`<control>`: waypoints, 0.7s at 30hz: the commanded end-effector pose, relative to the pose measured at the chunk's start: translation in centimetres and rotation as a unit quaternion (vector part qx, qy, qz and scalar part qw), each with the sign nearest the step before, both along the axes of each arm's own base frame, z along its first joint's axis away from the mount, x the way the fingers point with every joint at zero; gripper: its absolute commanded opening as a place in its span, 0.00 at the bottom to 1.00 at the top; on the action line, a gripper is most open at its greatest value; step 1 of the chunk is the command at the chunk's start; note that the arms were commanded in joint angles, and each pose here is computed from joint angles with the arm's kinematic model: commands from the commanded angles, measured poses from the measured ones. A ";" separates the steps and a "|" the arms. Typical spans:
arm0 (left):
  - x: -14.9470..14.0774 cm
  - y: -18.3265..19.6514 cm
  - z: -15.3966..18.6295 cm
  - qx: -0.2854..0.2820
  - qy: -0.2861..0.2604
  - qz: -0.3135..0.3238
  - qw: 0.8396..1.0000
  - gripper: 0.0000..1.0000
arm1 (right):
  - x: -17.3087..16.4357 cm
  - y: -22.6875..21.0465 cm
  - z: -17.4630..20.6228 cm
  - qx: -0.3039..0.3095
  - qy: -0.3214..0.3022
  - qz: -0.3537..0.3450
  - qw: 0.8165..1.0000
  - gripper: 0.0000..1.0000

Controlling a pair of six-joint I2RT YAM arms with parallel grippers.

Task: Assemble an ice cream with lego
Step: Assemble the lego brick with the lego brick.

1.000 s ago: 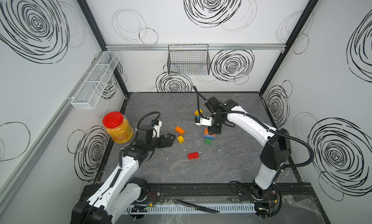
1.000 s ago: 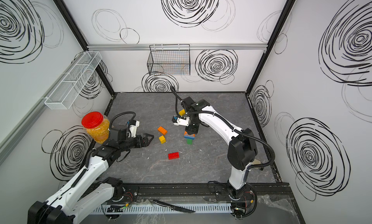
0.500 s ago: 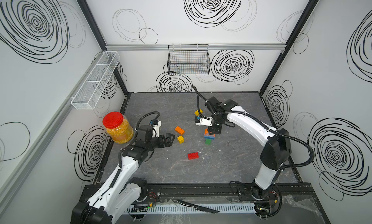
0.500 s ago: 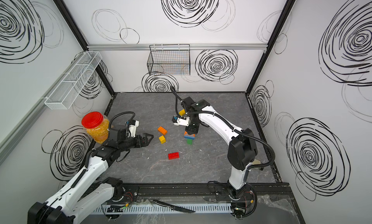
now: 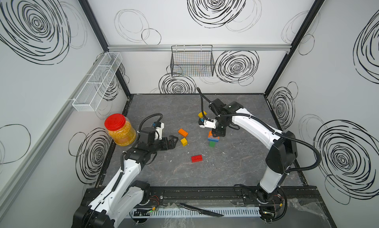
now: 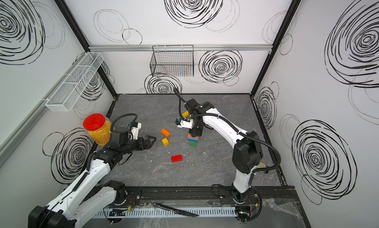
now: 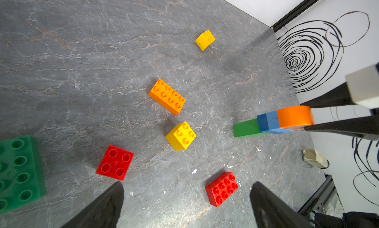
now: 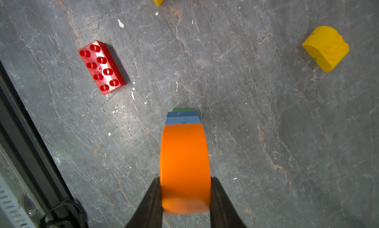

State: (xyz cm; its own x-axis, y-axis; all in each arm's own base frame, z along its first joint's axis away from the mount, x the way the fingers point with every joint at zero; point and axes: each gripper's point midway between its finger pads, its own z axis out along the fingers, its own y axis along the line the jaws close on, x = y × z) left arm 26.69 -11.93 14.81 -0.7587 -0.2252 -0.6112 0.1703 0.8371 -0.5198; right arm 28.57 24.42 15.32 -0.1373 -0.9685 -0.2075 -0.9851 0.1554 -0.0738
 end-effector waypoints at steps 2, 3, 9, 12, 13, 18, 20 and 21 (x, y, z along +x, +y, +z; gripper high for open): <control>0.4 0.1 0.8 -0.006 -0.020 0.005 1.000 0.99 | -1.5 -0.1 -1.0 -0.010 0.023 0.014 1.000 0.36; 0.4 0.1 0.8 -0.006 -0.019 0.005 1.000 0.99 | -1.5 -0.1 -0.9 -0.009 0.021 0.014 1.000 0.37; 0.4 0.1 0.8 -0.007 -0.020 0.005 1.000 0.99 | -1.4 0.1 -0.5 -0.002 0.015 0.014 1.000 0.45; 0.4 0.1 0.8 -0.008 -0.020 0.005 1.000 0.99 | -1.3 0.1 -0.3 0.000 0.012 0.014 1.000 0.48; 0.4 0.1 0.9 -0.008 -0.021 0.005 1.000 0.99 | -1.3 0.1 -0.3 0.000 0.010 0.013 1.000 0.49; 0.4 0.1 0.8 -0.007 -0.021 0.005 1.000 0.99 | -1.1 -0.1 -0.1 -0.002 -0.001 0.009 1.000 0.55; 0.4 0.1 0.8 -0.007 -0.020 0.005 1.000 0.99 | -0.9 -0.3 0.0 -0.002 -0.010 0.006 1.000 0.58; 0.4 0.1 0.8 -0.007 -0.019 0.005 1.000 0.99 | -0.8 -0.4 0.1 -0.001 -0.014 0.005 1.000 0.60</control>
State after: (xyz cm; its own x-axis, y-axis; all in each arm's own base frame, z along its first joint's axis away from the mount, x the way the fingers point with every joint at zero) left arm 26.69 -11.92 14.87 -0.7573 -0.2258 -0.6128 0.1711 0.8370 -0.5198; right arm 27.92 24.30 14.31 -0.1361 -0.9721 -0.1908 -0.9862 0.1512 -0.0672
